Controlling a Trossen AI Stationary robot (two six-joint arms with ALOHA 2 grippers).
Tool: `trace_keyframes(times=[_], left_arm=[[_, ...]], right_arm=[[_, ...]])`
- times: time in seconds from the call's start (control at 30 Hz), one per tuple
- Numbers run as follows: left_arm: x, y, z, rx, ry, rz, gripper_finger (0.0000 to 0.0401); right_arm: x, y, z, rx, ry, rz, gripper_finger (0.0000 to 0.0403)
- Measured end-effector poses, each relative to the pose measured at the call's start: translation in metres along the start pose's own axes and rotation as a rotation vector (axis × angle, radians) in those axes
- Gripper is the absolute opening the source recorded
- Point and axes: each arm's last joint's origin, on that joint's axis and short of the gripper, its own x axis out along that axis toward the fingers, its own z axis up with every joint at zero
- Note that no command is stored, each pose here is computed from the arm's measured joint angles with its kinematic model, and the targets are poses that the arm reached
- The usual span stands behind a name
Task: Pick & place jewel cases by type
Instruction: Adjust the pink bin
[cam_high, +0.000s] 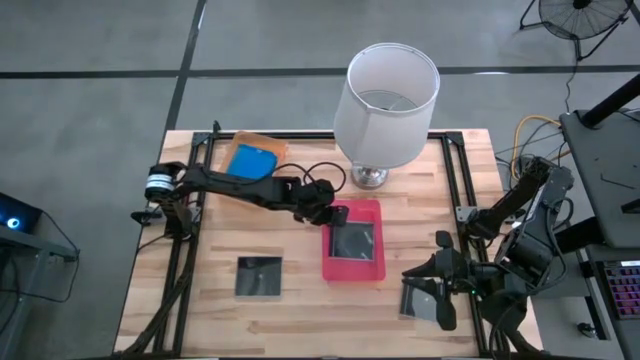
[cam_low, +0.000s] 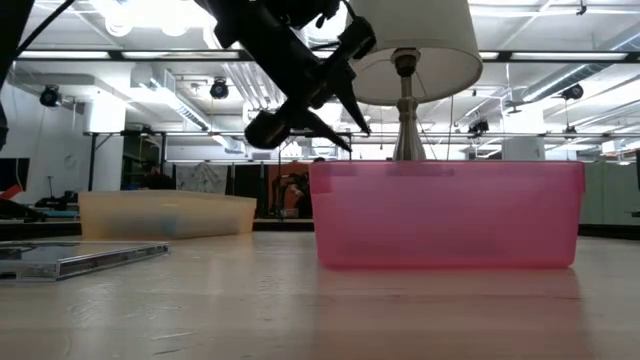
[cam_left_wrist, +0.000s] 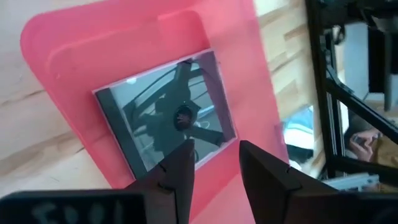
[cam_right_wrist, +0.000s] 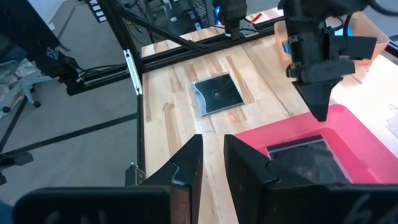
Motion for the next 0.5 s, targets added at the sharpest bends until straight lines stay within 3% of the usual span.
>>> trace_keyframes(times=[0.13,0.27,0.5], left_arm=[[-0.015,-0.009,-0.002,0.080,-0.001,-0.050,0.0076],[-0.044,-0.027,-0.017,0.242,0.019,-0.174,0.0013],[-0.109,-0.060,-0.062,0.598,-0.064,-0.401,0.0001]], right_arm=[[0.000,0.000,0.000,-0.002,0.000,0.000,0.0059],[0.000,0.000,0.000,-0.004,0.000,0.000,0.0059],[0.000,0.000,0.001,-0.002,-0.001,0.005,0.0059]])
